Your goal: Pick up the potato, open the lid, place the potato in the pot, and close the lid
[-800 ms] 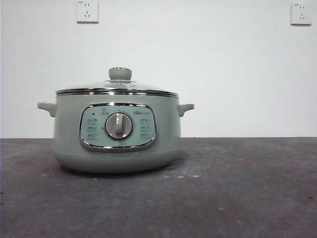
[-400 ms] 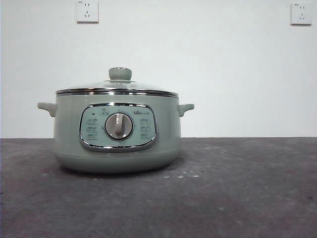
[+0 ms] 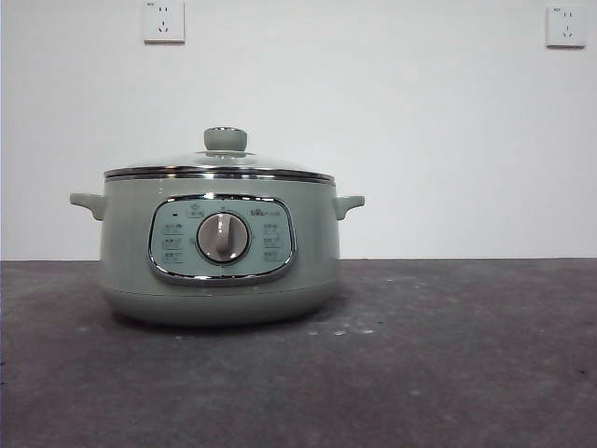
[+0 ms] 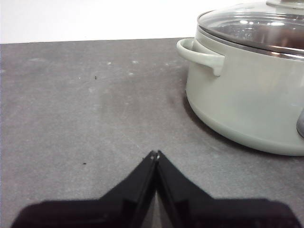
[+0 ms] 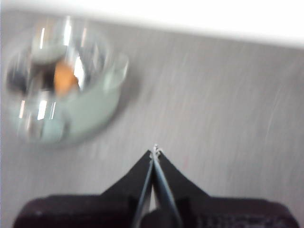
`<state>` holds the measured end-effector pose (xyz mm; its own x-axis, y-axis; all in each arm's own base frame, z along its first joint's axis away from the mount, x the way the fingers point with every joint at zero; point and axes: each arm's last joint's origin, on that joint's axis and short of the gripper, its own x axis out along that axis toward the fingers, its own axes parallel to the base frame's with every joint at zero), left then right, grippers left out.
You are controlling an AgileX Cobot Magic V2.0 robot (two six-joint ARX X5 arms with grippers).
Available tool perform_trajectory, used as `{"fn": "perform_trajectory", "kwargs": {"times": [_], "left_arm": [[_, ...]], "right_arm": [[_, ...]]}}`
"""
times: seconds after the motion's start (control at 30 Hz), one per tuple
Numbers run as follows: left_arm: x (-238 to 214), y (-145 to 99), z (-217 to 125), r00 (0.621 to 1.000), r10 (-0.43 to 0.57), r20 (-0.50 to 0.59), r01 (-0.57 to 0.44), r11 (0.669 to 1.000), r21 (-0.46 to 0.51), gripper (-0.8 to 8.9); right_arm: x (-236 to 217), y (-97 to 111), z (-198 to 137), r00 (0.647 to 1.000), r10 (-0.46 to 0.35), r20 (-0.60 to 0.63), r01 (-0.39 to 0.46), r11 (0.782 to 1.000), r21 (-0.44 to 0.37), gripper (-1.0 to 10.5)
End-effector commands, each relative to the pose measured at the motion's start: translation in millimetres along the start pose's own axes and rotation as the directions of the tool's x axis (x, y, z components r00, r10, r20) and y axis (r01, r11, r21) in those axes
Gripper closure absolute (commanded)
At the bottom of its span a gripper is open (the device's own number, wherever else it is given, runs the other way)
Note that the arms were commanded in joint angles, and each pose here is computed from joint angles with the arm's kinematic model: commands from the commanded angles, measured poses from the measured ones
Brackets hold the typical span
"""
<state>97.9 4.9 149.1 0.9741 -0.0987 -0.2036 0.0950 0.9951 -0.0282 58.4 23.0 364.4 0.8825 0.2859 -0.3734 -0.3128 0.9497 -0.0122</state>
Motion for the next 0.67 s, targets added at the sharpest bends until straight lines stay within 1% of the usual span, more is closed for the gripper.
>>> {"fn": "perform_trajectory", "kwargs": {"times": [0.03,0.1,0.2,0.3,0.47,0.53,0.67], "left_arm": [[0.8,0.5,-2.2,1.000,0.002,-0.002,-0.002,1.000,-0.007,8.17],[0.8,0.5,-2.2,1.000,0.002,-0.002,-0.002,1.000,-0.007,8.17],[0.8,0.5,-2.2,1.000,0.002,-0.002,-0.002,1.000,-0.007,8.17],[0.8,0.5,-2.2,1.000,0.003,-0.002,-0.003,1.000,-0.007,8.17],[0.8,0.5,-2.2,1.000,0.002,-0.002,-0.002,1.000,-0.007,8.17],[0.8,0.5,-2.2,1.000,0.002,-0.002,-0.002,1.000,-0.007,8.17],[0.9,0.5,-2.3,1.000,0.002,-0.003,-0.002,1.000,-0.007,8.17]], "right_arm": [[10.7,-9.2,-9.6,0.977,-0.125,0.172,0.120,0.992,0.038,9.5],[26.7,-17.6,-28.7,0.939,-0.231,0.256,0.217,0.973,0.082,9.5],[45.0,-24.6,-55.8,0.904,-0.301,0.302,0.279,0.953,0.115,9.5],[61.8,-28.6,-87.0,0.882,-0.338,0.328,0.312,0.941,0.132,9.5],[84.7,-29.8,-134.0,0.869,-0.347,0.353,0.319,0.938,0.137,9.5],[92.2,-29.7,-151.2,0.875,-0.346,0.338,0.319,0.938,0.135,9.5],[102.4,-29.7,-173.8,0.885,-0.345,0.311,0.318,0.938,0.137,9.5]]}}
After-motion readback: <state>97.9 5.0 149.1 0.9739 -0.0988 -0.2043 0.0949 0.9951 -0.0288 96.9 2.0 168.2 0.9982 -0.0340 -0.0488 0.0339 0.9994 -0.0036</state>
